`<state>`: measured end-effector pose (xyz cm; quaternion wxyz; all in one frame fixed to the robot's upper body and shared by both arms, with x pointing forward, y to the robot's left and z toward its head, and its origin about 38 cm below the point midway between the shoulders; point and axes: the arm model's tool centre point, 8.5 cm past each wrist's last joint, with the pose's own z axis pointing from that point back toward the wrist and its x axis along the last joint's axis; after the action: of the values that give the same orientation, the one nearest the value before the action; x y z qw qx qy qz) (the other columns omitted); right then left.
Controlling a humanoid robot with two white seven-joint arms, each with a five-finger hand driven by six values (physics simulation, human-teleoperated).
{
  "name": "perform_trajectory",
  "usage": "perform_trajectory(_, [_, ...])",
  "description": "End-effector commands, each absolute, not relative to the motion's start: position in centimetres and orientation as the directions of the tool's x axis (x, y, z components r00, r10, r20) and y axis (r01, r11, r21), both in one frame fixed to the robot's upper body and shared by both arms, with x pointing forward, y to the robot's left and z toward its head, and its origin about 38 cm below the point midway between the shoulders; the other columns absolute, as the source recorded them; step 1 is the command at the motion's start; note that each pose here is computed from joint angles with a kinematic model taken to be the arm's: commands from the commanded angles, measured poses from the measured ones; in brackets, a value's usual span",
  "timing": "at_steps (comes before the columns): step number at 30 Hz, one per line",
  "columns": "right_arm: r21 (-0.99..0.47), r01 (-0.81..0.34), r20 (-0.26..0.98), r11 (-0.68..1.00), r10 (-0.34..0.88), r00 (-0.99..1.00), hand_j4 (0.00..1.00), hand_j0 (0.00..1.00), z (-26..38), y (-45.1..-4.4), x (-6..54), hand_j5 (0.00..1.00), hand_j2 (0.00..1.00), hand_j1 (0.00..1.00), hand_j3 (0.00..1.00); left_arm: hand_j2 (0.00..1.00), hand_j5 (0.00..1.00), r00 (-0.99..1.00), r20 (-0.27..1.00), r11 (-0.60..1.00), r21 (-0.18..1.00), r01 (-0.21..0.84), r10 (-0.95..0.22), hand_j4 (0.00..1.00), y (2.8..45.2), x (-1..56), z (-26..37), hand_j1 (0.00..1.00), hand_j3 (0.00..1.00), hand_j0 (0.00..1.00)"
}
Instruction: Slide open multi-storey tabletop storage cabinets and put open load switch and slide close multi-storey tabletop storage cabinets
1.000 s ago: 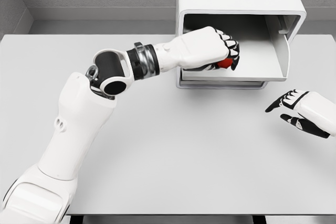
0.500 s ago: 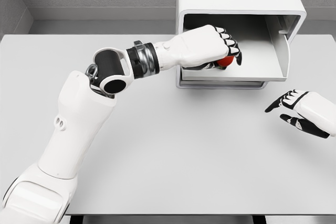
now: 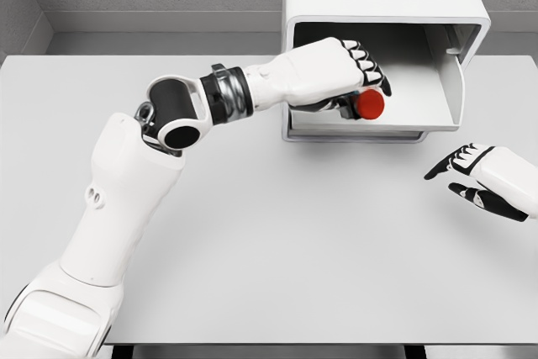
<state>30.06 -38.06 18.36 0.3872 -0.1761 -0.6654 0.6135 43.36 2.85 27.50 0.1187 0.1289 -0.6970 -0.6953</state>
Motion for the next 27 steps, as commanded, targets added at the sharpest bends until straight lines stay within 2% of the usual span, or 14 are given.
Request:
perform_trajectory(1, [-0.952, -0.24, 0.304, 0.192, 0.708, -0.637, 0.59, 0.59, 18.4, -38.1, 30.1, 0.59, 0.59, 0.59, 0.59, 0.75, 0.75, -0.938, -0.009, 0.007, 1.0, -0.012, -0.347, 0.75, 2.9, 43.4, 27.6, 0.75, 0.75, 0.75])
perform_trajectory(13, [-0.953, -0.237, 0.298, 0.187, 0.7, -0.649, 0.59, 0.59, 18.7, -37.7, 30.0, 0.59, 0.59, 0.59, 0.59, 0.75, 0.75, -0.937, -0.004, 0.009, 1.0, -0.008, -0.35, 0.75, 3.0, 43.5, 27.5, 0.75, 0.75, 0.75])
perform_trajectory(19, [-0.952, -0.239, 0.302, 0.19, 0.698, -0.65, 0.59, 0.59, 18.7, -37.6, 29.9, 0.59, 0.59, 0.59, 0.59, 0.84, 0.84, -0.937, -0.005, 0.021, 1.0, -0.014, -0.348, 0.84, 3.2, 43.4, 27.9, 0.84, 0.84, 0.84])
perform_trajectory(27, [-0.952, -0.238, 0.304, 0.193, 0.695, -0.651, 0.59, 0.59, 18.7, -37.5, 30.0, 0.59, 0.59, 0.59, 0.59, 0.87, 0.87, -0.942, -0.053, 0.048, 0.996, -0.073, -0.33, 0.87, 3.1, 41.9, 29.5, 0.87, 0.87, 0.87])
